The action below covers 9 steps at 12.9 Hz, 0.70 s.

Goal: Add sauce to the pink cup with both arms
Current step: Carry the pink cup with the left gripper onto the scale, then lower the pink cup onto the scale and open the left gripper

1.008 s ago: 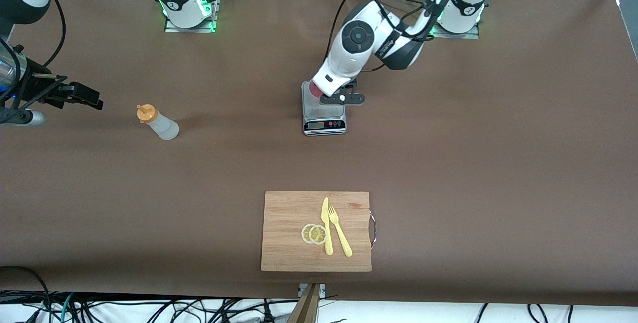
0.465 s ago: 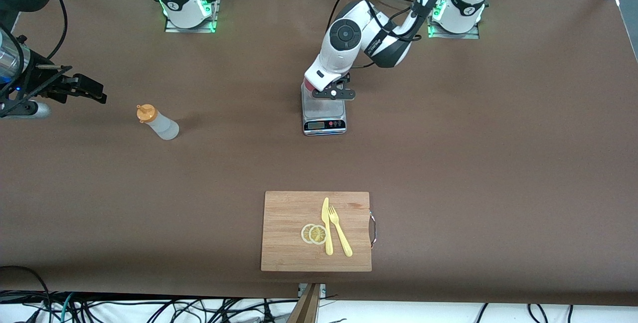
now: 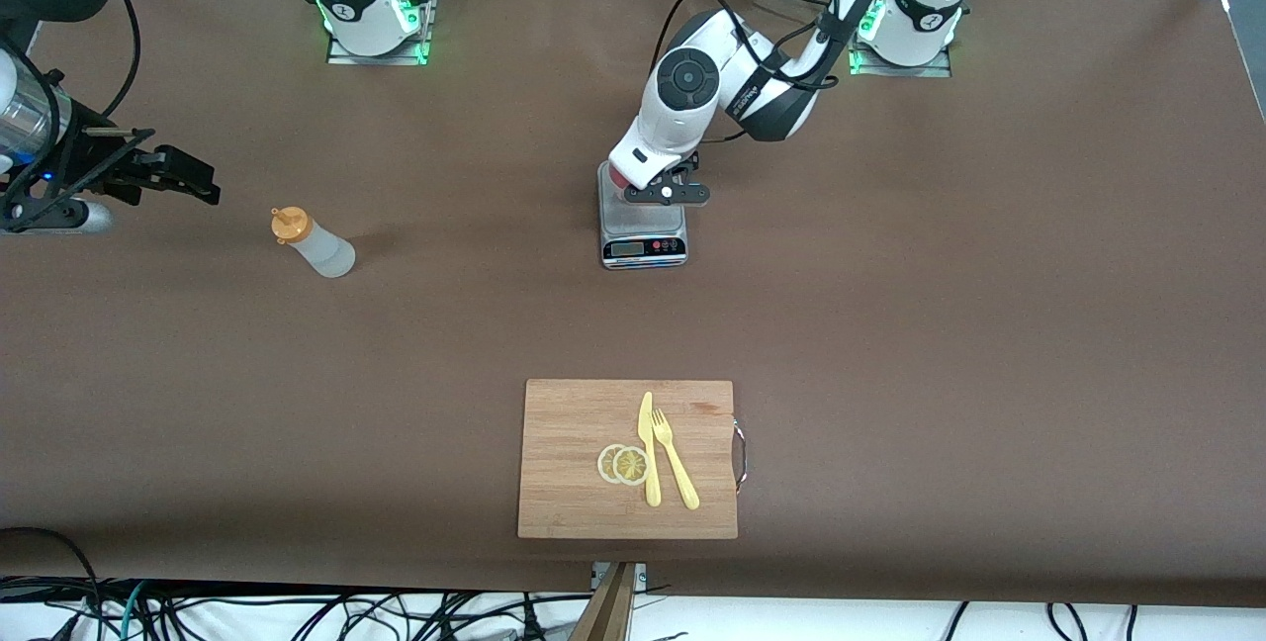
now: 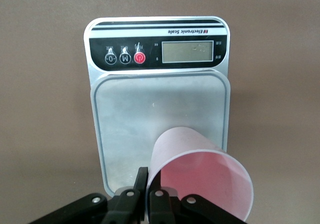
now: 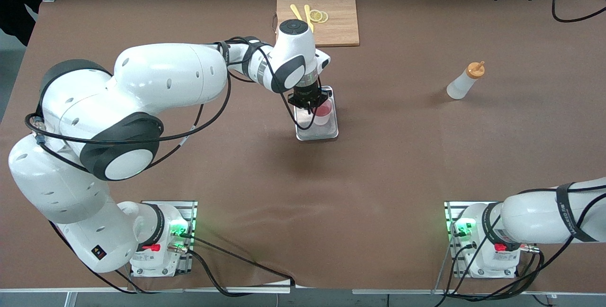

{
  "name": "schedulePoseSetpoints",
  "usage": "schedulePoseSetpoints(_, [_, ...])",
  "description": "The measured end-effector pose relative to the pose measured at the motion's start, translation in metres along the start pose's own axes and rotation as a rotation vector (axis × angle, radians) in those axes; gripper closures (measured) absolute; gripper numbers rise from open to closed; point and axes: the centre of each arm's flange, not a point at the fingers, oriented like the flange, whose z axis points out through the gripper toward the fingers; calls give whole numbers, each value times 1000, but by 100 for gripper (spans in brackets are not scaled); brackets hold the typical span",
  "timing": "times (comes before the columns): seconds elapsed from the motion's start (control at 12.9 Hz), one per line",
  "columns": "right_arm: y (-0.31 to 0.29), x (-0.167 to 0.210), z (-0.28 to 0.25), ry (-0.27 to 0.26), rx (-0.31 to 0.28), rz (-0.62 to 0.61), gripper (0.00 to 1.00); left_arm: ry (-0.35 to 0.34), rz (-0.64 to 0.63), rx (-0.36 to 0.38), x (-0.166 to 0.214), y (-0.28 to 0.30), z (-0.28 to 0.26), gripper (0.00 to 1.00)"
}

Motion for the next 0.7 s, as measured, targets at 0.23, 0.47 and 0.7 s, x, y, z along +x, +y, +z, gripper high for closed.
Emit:
schedulePoseSetpoints(0.23, [4,0,0,0,0,6,0,7,-8,-2,5,-3,-1,96])
schedulePoseSetpoints(0.47, [5,0,1,-1,0,8,0,25,-28,-1,20,-14,-6,96])
schedulePoseSetpoints(0.7, [5,1,2,-3,0,8,0,28,-36,1,26,-18,-6,96])
